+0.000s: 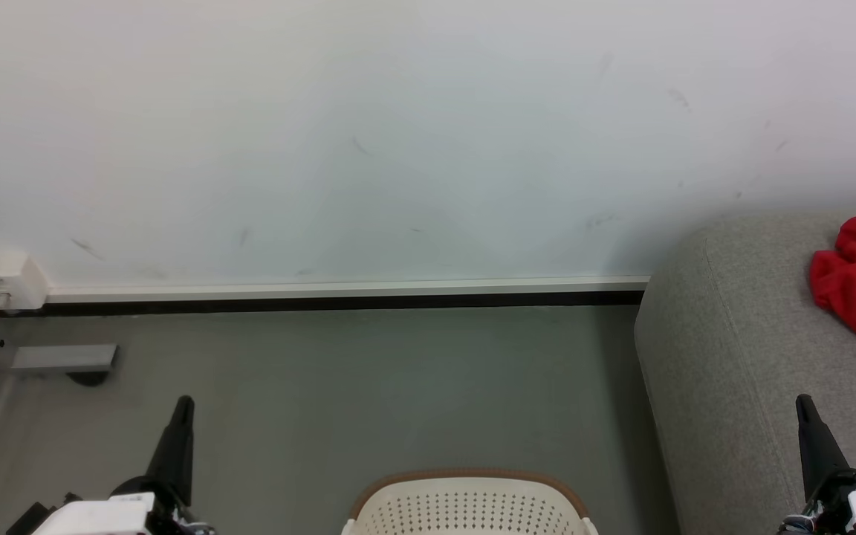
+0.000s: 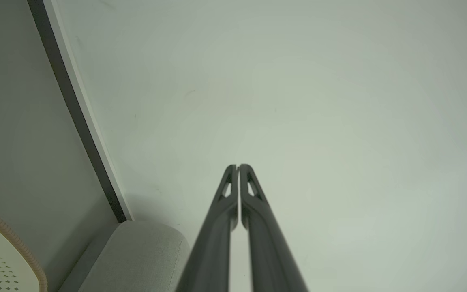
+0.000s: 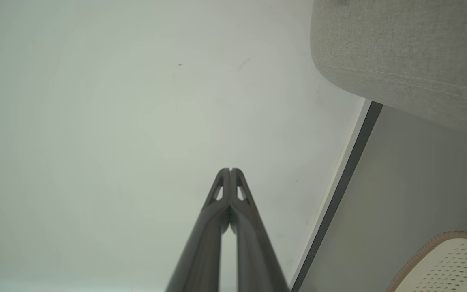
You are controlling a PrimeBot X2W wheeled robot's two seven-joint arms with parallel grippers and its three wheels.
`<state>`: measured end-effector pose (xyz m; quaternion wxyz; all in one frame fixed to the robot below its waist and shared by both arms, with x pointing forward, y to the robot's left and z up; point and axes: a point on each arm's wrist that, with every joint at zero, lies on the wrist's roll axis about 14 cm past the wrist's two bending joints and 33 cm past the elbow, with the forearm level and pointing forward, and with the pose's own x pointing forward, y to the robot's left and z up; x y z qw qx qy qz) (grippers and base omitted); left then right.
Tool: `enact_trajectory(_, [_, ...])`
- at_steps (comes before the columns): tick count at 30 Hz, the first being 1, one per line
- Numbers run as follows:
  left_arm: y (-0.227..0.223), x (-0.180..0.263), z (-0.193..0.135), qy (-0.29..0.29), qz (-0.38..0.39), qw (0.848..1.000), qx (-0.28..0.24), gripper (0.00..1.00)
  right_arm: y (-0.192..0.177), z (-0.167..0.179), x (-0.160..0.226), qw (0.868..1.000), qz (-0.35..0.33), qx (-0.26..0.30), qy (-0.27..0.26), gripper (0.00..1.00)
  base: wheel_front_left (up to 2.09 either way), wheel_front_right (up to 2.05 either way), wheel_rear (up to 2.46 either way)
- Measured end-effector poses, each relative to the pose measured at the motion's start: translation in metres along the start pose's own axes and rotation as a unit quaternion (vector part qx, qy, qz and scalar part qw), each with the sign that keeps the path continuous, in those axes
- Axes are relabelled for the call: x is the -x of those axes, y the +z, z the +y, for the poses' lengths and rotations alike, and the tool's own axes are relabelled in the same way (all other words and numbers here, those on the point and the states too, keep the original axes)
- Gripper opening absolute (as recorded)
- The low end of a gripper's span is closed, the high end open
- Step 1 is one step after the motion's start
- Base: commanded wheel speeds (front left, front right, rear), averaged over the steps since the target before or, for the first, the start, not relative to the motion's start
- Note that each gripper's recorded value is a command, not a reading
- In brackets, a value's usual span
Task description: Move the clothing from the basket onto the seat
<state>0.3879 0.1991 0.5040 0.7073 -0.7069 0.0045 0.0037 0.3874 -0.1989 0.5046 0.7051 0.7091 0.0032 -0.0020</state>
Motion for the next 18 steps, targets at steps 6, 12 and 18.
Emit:
enact_trajectory(6, [0.0,0.0,0.0,0.0,0.0,1.0,0.0,0.0,0.0,0.0,0.0,1.0,0.0,0.0,0.0,0.0,0.0,0.0,0.0])
enact_trajectory(12, [0.0,0.0,0.0,0.0,0.0,1.0,0.0,0.0,0.0,0.0,0.0,1.0,0.0,0.0,0.0,0.0,0.0,0.0,0.0])
enact_trajectory(18, [-0.0001,0.0,0.0,0.0,0.0,1.0,0.0,0.0,0.0,0.0,0.0,1.0,0.0,0.0,0.0,0.0,0.0,0.0,0.0])
